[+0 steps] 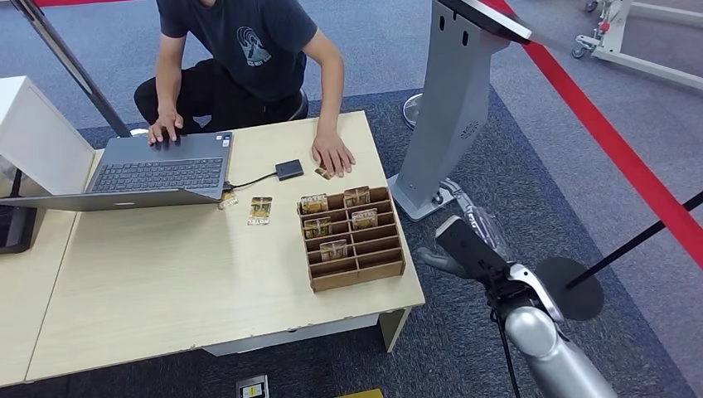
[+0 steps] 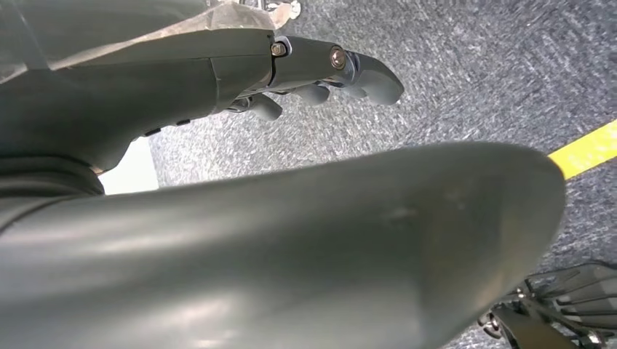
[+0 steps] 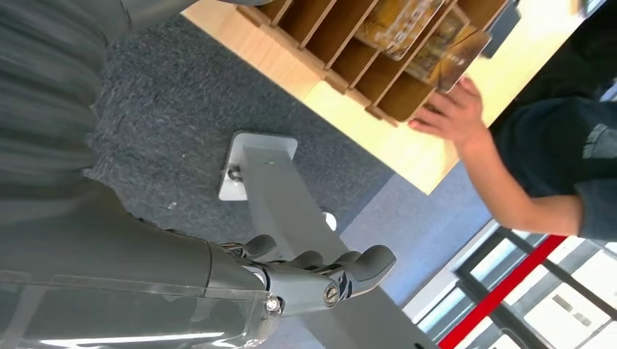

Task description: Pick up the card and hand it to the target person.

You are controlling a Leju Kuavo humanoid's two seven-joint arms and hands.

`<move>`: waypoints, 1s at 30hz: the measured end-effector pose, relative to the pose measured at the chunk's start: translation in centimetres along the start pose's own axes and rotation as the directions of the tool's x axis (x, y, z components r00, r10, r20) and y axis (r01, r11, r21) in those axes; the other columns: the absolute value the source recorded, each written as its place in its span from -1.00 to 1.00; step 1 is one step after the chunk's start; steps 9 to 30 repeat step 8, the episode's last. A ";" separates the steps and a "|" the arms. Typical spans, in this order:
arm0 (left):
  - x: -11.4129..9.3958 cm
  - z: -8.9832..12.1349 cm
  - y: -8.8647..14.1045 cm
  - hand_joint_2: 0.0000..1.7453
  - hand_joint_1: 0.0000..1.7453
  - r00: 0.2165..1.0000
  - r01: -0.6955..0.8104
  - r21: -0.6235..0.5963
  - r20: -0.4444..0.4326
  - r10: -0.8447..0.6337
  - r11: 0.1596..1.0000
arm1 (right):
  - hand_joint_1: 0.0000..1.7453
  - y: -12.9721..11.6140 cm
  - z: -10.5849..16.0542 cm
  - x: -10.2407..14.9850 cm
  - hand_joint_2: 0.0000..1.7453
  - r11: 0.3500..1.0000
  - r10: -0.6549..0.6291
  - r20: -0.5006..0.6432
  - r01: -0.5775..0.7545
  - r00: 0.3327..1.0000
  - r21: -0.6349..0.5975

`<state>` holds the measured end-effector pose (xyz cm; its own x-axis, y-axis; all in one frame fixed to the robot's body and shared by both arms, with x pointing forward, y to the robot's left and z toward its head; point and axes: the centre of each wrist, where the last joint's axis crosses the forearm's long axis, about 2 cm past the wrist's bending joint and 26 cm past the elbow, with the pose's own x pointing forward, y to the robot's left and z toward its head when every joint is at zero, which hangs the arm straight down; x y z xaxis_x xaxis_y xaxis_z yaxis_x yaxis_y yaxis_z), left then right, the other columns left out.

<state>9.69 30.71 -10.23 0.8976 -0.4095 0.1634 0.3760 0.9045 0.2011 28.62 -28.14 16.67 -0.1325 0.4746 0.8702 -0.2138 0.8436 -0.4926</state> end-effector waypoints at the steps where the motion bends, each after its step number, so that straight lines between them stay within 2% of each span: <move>1: 0.1 0.0 0.1 -1.00 -1.00 1.000 0.001 0.001 0.001 -0.001 1.000 | -1.00 0.0 0.1 0.1 1.00 1.000 -0.015 0.006 0.015 1.000 0.009; 8: 0.1 0.0 0.4 -1.00 -1.00 1.000 0.006 0.008 0.002 -0.006 1.000 | -1.00 0.6 0.7 -0.2 1.00 0.980 -0.171 0.025 0.168 0.985 0.104; 30: 0.1 0.0 0.4 -1.00 -1.00 1.000 0.006 0.008 0.002 -0.006 1.000 | -1.00 0.6 0.7 -0.2 1.00 0.980 -0.171 0.025 0.168 0.985 0.104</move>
